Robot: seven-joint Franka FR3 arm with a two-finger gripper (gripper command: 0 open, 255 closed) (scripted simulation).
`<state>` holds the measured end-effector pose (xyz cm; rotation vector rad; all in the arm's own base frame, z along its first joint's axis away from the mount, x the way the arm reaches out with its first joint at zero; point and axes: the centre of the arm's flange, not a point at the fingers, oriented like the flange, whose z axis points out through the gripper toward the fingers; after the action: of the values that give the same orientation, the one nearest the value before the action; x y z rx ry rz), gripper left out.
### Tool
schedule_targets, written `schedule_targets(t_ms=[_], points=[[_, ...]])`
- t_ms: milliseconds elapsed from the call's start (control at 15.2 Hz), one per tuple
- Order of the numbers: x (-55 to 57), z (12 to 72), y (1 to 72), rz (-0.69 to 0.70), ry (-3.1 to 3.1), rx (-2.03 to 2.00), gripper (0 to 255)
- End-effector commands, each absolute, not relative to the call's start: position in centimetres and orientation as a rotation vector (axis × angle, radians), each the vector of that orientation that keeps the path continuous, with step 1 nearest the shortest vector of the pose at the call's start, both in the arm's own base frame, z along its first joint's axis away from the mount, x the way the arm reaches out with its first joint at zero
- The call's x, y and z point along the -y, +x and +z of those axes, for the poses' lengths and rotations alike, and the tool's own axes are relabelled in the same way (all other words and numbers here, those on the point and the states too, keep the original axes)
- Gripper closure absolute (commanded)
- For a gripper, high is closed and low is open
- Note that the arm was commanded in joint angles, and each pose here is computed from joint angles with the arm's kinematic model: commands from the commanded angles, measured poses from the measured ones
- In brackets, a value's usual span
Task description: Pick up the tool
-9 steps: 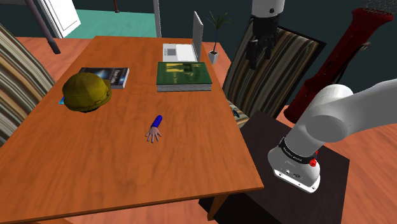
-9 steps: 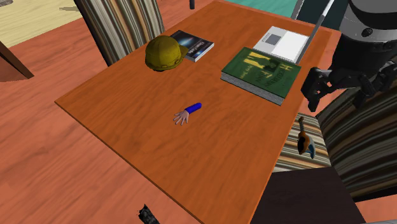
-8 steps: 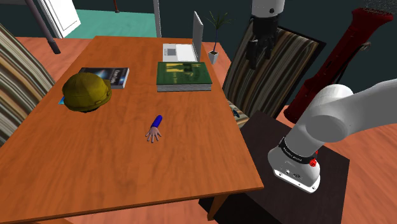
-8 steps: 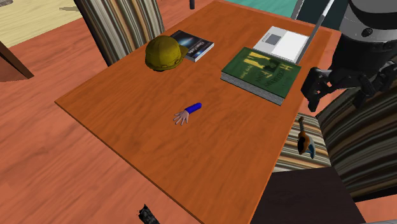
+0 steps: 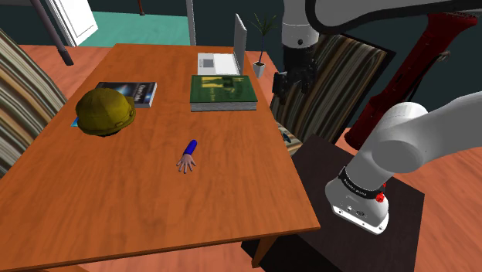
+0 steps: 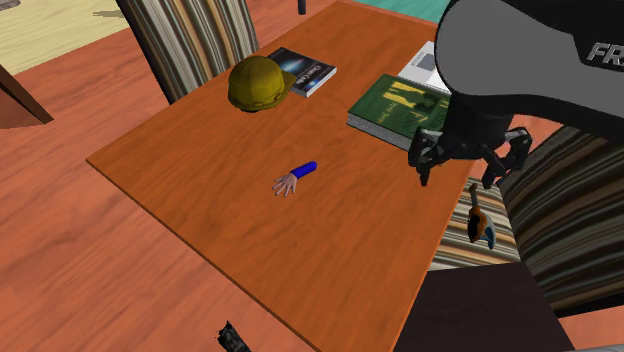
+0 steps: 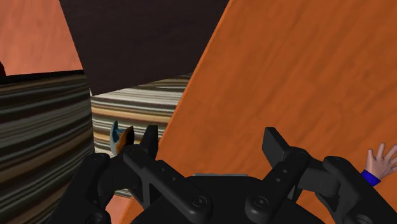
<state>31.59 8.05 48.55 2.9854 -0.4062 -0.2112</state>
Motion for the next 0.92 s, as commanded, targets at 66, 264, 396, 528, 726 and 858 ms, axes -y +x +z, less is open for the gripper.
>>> schedule_targets(t_ms=[66, 264, 396, 528, 726, 858], points=[[-10.7, 46.4, 32.5, -0.181, 2.984, 0.510, 0], [-13.4, 44.2, 33.7, -0.154, 2.978, 0.608, 0], [-15.2, 42.8, 34.7, -0.135, 2.972, 0.673, 0], [-17.0, 41.4, 35.7, -0.116, 2.965, 0.738, 0], [-19.5, 39.3, 37.4, -0.088, 2.951, 0.836, 0], [-21.1, 38.0, 38.7, -0.069, 2.941, 0.901, 0]])
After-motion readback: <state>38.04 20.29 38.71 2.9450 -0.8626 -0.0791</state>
